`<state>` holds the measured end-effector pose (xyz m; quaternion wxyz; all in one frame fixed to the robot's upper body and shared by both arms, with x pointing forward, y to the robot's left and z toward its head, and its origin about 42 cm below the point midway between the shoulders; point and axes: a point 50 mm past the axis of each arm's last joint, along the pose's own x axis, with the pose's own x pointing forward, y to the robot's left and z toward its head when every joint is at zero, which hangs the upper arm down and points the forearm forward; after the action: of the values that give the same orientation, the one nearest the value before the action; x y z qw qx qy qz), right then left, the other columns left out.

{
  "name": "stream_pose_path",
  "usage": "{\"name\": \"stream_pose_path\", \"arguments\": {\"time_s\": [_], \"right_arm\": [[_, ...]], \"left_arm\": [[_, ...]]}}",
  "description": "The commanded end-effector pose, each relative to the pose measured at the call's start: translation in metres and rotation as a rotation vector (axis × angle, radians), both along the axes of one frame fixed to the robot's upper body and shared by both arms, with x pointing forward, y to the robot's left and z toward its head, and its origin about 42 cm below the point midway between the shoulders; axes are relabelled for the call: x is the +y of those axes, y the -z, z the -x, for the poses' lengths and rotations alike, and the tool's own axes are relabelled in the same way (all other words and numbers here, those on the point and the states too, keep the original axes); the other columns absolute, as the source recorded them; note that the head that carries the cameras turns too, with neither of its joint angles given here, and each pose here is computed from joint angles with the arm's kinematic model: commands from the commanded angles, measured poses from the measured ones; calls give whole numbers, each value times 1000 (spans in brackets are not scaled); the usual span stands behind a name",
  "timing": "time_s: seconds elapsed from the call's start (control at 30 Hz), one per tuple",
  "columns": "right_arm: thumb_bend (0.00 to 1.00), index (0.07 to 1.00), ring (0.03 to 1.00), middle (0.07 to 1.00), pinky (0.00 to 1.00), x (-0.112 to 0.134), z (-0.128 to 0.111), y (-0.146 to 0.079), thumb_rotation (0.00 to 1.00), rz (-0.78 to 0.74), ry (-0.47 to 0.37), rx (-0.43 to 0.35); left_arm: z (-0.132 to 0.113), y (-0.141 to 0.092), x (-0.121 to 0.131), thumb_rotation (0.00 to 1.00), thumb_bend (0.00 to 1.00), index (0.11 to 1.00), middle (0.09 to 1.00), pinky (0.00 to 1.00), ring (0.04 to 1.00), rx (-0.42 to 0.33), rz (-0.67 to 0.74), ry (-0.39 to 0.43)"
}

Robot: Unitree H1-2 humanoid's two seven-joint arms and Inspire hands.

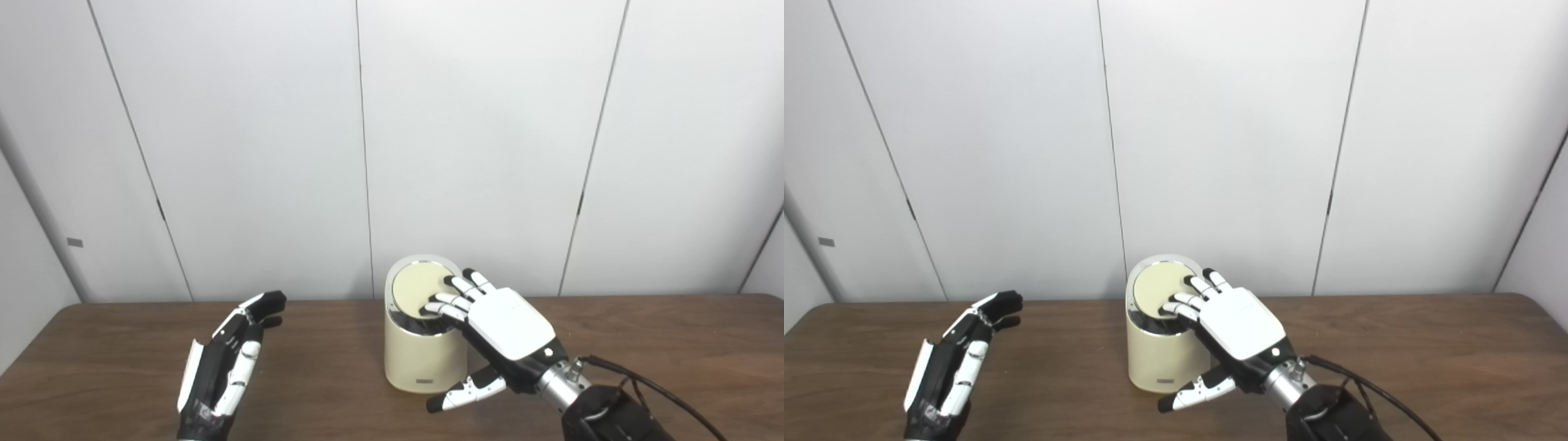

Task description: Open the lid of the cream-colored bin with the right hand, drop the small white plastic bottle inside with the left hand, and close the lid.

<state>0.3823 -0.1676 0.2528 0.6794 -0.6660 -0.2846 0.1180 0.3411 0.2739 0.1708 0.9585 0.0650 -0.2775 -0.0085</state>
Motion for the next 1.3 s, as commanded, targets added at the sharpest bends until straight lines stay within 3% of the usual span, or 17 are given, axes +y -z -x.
{"name": "stream_pose_path", "arguments": {"time_s": [0.0, 0.23, 0.57, 0.7, 0.83, 0.97, 1.27], "right_arm": [[930, 777, 944, 833, 1000, -5, -5, 3, 827, 49, 31, 19], [949, 699, 878, 744, 1000, -2, -4, 5, 856, 74, 26, 39], [958, 694, 855, 730, 995, -2, -1, 1, 850, 47, 22, 56], [953, 704, 857, 738, 1000, -3, 0, 2, 831, -5, 15, 100], [911, 786, 900, 811, 1000, -7, 3, -4, 833, -167, -8, 151], [894, 874, 989, 899, 1000, -8, 4, -6, 841, -258, -5, 117], [876, 977, 1000, 999, 1000, -15, 9, 6, 833, -310, 10, 62]], "left_arm": [[-3, -18, 2, 769, 388, 792, 807, 777, 813, -75, -9, 3], [-3, -19, 2, 771, 385, 792, 807, 782, 813, -77, -8, 6], [-4, -18, 2, 769, 395, 791, 801, 764, 806, -76, -9, 2], [-3, -19, 1, 774, 394, 795, 803, 777, 809, -76, -8, 0], [-4, -18, 2, 774, 386, 796, 807, 777, 811, -74, -10, 2], [-6, -17, 2, 765, 381, 795, 805, 769, 809, -71, -10, 4], [-6, -16, 1, 766, 406, 790, 801, 765, 803, -66, -18, -7]]}}
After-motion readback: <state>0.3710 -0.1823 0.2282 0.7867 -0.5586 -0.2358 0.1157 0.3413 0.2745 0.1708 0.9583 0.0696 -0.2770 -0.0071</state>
